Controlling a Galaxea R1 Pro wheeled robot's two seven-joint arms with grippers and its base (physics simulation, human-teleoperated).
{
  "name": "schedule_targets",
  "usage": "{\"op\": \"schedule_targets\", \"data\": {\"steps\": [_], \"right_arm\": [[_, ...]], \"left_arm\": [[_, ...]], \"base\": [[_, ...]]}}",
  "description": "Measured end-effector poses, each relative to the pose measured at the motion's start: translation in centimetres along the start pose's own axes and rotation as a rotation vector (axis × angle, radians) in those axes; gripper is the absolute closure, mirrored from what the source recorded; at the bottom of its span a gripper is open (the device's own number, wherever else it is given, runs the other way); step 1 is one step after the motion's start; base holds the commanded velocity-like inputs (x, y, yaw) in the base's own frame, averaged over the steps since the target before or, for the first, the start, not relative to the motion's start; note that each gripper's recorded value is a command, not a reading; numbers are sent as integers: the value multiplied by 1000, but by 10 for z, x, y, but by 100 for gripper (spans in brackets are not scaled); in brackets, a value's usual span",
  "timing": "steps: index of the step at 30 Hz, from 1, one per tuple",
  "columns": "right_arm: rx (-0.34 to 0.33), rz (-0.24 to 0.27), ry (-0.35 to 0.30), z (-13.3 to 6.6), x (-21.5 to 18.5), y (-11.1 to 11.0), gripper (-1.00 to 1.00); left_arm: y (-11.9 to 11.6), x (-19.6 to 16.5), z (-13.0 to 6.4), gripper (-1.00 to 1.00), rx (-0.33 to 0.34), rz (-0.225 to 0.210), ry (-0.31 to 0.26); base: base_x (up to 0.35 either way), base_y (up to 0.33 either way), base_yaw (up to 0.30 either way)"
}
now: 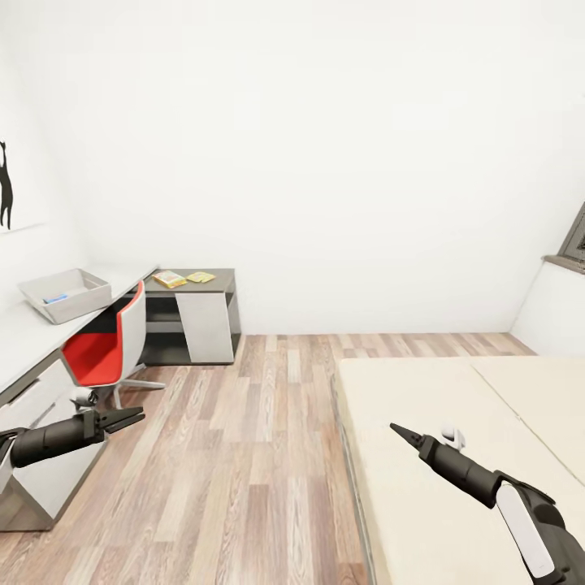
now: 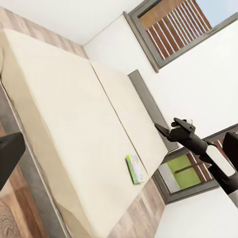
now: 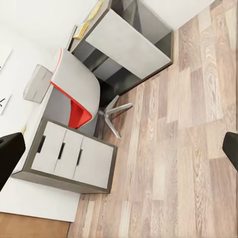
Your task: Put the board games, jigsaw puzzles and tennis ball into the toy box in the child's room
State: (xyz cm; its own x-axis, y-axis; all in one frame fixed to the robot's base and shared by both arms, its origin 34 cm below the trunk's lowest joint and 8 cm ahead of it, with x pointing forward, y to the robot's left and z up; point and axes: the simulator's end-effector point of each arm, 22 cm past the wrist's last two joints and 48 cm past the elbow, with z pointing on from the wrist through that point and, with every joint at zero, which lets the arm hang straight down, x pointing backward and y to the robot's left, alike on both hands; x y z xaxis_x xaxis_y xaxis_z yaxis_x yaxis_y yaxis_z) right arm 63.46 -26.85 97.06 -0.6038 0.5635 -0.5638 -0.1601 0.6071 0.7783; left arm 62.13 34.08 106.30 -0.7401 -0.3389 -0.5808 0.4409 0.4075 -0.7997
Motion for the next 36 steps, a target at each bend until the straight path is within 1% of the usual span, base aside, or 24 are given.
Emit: {"op": "schedule_targets", "data": {"steps": [36], "right_arm": [[0,1,0,0,0,0,-100]], "left_arm": [[0,1,1,-100,3,-1,0]], "base": [[0,-282,0]]}}
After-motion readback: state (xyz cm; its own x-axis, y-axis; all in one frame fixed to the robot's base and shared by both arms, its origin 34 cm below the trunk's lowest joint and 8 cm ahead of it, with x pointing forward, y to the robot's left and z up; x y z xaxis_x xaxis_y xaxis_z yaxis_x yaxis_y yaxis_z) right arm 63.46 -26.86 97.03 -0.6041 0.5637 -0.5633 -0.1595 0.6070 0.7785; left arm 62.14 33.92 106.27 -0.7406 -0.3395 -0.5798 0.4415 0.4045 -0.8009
